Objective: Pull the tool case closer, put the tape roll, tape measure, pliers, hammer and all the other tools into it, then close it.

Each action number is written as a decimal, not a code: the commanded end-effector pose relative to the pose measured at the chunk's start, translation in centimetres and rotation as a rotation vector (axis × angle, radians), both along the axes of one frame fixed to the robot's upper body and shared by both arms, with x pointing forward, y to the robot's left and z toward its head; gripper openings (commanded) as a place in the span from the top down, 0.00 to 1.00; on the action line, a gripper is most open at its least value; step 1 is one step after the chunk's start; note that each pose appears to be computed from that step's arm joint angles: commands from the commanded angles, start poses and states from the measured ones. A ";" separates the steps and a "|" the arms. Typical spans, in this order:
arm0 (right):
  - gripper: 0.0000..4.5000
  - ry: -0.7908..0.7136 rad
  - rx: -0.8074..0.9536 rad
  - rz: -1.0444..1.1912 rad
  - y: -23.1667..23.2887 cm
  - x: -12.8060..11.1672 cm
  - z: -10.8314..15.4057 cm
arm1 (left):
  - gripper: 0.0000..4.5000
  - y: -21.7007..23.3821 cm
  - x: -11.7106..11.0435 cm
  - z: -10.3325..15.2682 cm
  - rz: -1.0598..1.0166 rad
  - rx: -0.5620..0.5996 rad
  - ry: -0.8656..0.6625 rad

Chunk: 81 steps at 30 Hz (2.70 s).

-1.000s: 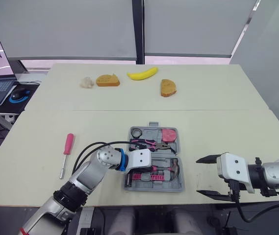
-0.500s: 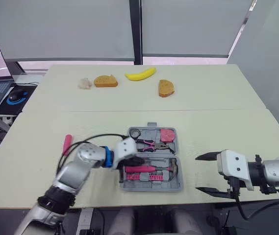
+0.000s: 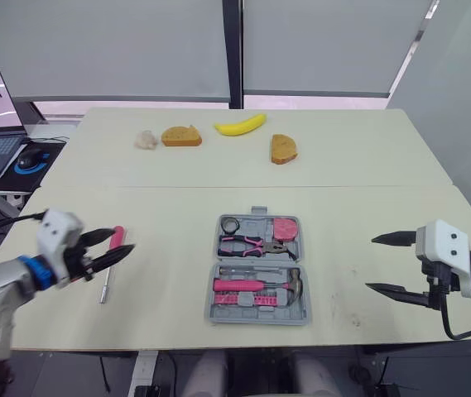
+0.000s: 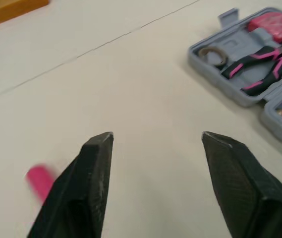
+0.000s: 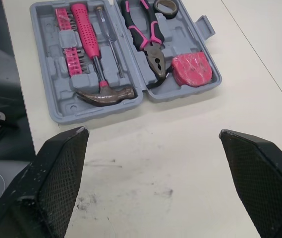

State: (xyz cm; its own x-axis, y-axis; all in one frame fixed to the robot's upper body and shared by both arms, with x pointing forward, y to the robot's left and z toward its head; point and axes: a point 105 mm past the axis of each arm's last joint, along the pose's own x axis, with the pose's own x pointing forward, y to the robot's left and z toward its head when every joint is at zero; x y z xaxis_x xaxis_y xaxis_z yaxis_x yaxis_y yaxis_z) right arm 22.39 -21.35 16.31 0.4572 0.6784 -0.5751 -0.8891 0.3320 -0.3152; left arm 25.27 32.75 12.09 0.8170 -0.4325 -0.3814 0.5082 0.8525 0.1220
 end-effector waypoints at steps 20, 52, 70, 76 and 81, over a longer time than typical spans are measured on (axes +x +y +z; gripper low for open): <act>0.00 -0.003 0.040 0.130 1.4 1.2 1.7 | 0.01 6.5 -2.8 0.1 0.314 -0.060 0.018; 0.00 -0.115 0.160 0.434 11.1 1.5 3.1 | 0.01 0.3 5.4 -9.1 0.663 -0.133 0.064; 0.00 -0.127 0.168 0.448 11.5 1.2 3.0 | 0.87 -3.0 4.5 -8.9 0.620 -0.164 0.064; 0.00 -0.122 0.169 0.445 11.5 1.4 2.6 | 0.87 -9.1 4.1 -7.0 0.507 -0.185 0.041; 0.00 -0.107 0.165 0.448 11.4 1.3 2.4 | 0.87 -12.0 4.1 -6.3 0.528 -0.192 0.038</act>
